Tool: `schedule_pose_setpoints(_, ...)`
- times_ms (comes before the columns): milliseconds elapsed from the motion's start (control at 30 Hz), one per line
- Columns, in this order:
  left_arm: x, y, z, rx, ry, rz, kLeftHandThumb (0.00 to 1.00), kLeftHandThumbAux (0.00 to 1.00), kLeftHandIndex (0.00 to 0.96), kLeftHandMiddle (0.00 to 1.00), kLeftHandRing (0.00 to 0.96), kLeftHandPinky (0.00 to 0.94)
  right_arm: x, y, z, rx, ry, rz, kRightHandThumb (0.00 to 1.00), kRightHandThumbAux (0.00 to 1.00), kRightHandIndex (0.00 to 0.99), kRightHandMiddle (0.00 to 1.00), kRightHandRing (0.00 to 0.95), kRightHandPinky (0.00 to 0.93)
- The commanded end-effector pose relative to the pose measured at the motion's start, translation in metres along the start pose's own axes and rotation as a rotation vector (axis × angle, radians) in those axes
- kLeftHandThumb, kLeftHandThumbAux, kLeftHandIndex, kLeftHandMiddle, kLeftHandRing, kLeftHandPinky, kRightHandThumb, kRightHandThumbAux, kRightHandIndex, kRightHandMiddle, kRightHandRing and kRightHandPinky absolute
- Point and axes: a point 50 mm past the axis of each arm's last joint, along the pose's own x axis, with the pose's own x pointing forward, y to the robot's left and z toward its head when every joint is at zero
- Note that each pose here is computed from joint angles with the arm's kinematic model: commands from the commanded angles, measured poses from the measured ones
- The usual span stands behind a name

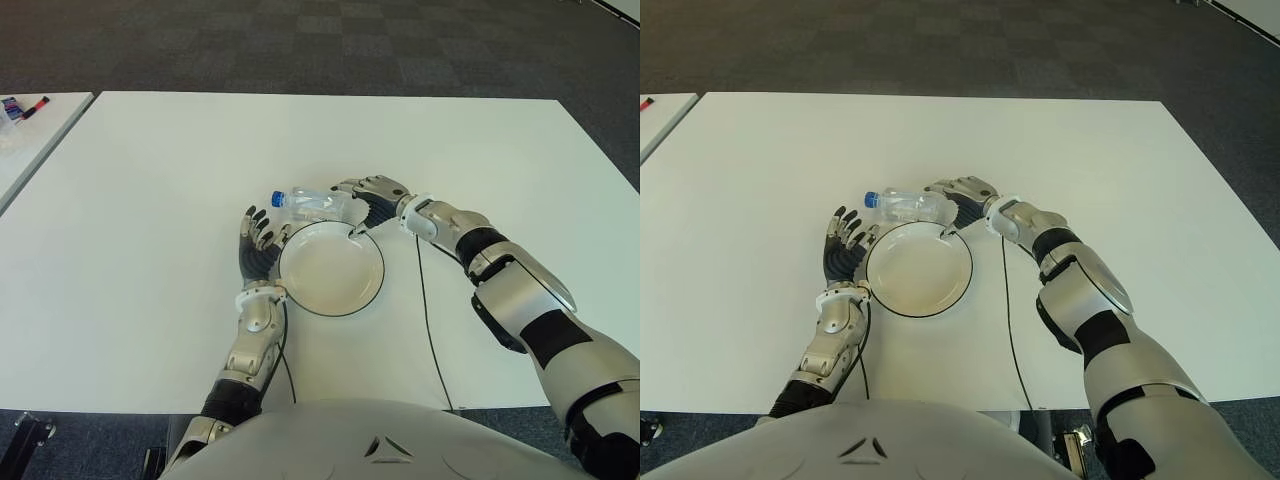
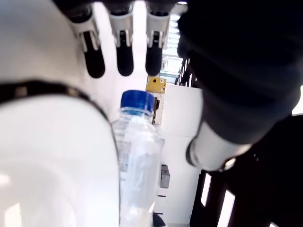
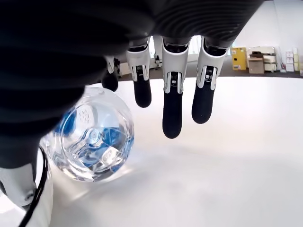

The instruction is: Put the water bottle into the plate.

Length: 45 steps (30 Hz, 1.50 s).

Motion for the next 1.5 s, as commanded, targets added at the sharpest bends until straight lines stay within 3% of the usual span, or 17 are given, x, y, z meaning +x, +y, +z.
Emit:
schedule_pose_setpoints(33,-0.006,-0.025,-0.001,-0.049,0.044,0.024,0.231,0.820,0.102,0.143,0.142,0.168,0.002,-0.002,0.001,0.036,0.009,0.009,0.250,0.613,0.029,0.144,0.317,0.436)
schedule_pose_setpoints(300,-0.013,-0.017,0.021,0.116,-0.011,0.075,0.222,0.743,0.086,0.118,0.122,0.148,0.003,-0.002,0.001,0.050,0.019,0.025,0.248,0.619,0.029,0.151,0.308,0.437)
schedule_pose_setpoints(500,-0.025,-0.004,0.033,0.400,-0.045,0.077,0.186,0.666,0.070,0.097,0.103,0.127,0.003,0.001,0.001,0.050,0.028,0.035,0.250,0.617,0.029,0.153,0.340,0.487)
schedule_pose_setpoints(667,-0.037,0.006,0.045,0.522,-0.100,0.064,0.161,0.627,0.052,0.087,0.094,0.118,0.003,0.003,0.000,0.056,0.038,0.039,0.253,0.610,0.024,0.148,0.335,0.463)
schedule_pose_setpoints(767,-0.044,0.012,0.050,0.540,-0.115,0.051,0.164,0.612,0.046,0.084,0.091,0.114,0.003,0.003,0.000,0.058,0.042,0.039,0.251,0.610,0.021,0.148,0.329,0.456)
schedule_pose_setpoints(933,-0.060,0.031,0.050,0.587,-0.056,0.034,0.169,0.587,0.034,0.069,0.079,0.104,0.004,0.004,0.000,0.054,0.050,0.036,0.245,0.612,0.018,0.146,0.328,0.463)
schedule_pose_setpoints(1067,-0.065,0.038,0.054,0.632,-0.033,0.037,0.178,0.564,0.026,0.058,0.071,0.098,0.005,0.004,0.001,0.054,0.056,0.036,0.238,0.614,0.016,0.144,0.336,0.478)
schedule_pose_setpoints(1267,-0.062,0.036,0.057,0.700,0.000,0.050,0.184,0.533,0.016,0.043,0.057,0.090,0.006,0.006,0.002,0.058,0.061,0.034,0.238,0.612,0.019,0.149,0.351,0.496)
schedule_pose_setpoints(1500,-0.060,0.035,0.056,0.666,0.051,0.004,0.194,0.542,0.009,0.042,0.048,0.078,0.007,0.006,0.003,0.064,0.061,0.031,0.246,0.604,0.021,0.150,0.365,0.509)
